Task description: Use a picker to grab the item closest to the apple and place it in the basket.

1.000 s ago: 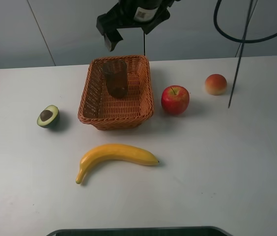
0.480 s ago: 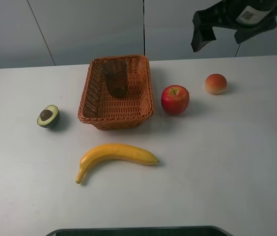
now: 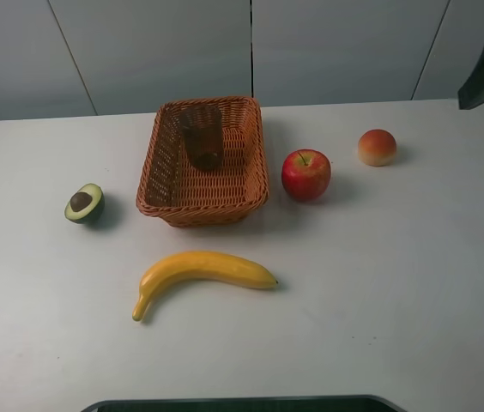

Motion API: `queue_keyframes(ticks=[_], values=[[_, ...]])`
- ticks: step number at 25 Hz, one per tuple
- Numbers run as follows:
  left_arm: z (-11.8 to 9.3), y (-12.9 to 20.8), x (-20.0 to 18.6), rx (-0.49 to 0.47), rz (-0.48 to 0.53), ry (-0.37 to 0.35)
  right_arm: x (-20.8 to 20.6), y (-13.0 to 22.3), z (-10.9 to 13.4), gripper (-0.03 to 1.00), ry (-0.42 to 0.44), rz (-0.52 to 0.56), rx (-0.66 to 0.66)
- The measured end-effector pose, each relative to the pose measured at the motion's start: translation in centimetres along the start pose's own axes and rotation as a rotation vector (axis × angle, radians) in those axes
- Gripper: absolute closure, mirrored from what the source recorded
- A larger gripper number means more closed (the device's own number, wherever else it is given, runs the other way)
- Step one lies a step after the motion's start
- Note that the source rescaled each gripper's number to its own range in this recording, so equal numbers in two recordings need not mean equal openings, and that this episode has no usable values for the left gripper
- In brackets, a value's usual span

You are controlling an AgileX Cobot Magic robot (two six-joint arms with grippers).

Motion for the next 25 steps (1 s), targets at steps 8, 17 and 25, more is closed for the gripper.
queue_keyframes(ticks=[8,17,25], values=[[0.0,0.0,0.0,0.000,0.000,0.000,-5.0,3.2,-2.6,-0.03,0.036,-0.100,0.021],[0.0,0.0,0.0,0.000,0.000,0.000,-8.0,8.4,-3.9,-0.03,0.015,-0.226,-0.014],[0.0,0.0,0.0,0.000,0.000,0.000,-8.3,13.6,-5.1,-0.03,-0.005,-0.317,-0.023]])
Point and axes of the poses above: a point on each arm's last joint axis where the gripper is mounted, x pointing out along that axis toward the gripper, z along the wrist's bending axis when the last joint is at zero, y = z × x, the point moved 4 cm from there along x, pointing out along that axis toward the gripper, and after that the axes turned 9 degrees about x, right-handed, at the moved point
